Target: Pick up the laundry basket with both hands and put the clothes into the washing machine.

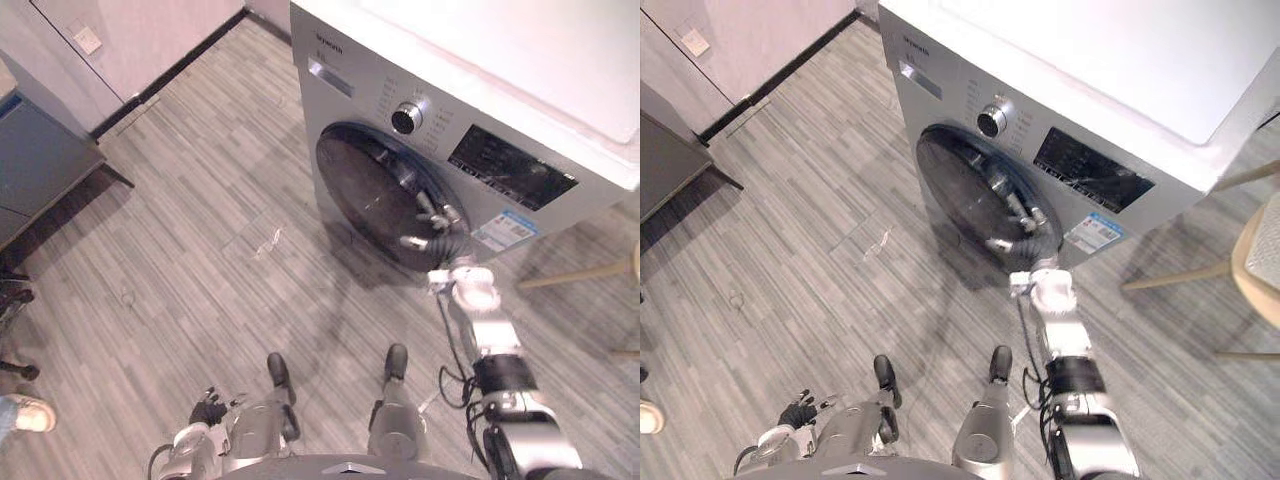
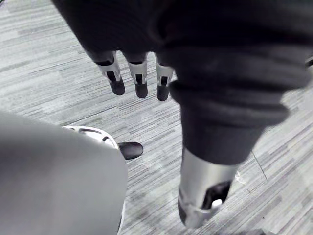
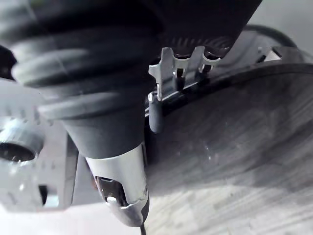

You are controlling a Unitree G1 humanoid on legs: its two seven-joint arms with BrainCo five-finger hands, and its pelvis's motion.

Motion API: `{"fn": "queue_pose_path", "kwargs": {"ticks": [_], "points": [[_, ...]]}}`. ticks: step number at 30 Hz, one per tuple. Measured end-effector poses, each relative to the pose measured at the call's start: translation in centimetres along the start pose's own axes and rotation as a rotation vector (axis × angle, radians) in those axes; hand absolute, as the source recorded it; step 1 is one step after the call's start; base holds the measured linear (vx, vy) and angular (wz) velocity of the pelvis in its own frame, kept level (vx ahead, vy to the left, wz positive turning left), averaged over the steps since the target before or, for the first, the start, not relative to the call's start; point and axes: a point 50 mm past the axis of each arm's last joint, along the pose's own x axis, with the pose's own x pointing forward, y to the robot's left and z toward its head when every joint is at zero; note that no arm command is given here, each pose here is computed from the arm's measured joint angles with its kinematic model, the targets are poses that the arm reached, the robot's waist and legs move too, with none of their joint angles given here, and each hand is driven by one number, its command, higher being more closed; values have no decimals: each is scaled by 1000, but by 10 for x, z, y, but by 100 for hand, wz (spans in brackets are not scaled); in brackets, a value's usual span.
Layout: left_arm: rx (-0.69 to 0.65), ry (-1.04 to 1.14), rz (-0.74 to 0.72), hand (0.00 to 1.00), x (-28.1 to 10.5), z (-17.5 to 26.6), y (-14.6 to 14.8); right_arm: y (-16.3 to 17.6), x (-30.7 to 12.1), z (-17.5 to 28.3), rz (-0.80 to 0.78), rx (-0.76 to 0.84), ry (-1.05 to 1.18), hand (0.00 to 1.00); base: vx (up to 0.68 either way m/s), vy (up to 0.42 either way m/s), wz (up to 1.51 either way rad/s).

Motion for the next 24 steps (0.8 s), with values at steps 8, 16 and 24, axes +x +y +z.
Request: {"fn": "queue_pose_path", "kwargs": {"ticks": [8, 16, 24], "points": [[-6, 28, 38, 0, 0, -3, 10, 64, -35, -17, 295, 222, 28, 0, 14, 6, 4], [-21, 58, 64, 0, -1, -9, 17, 53, -49, -16, 262, 297, -5, 0, 13, 1, -5], [36, -18, 19, 0, 2, 11, 5, 29, -73, -35, 124, 338, 37, 0, 37, -2, -8]]}}
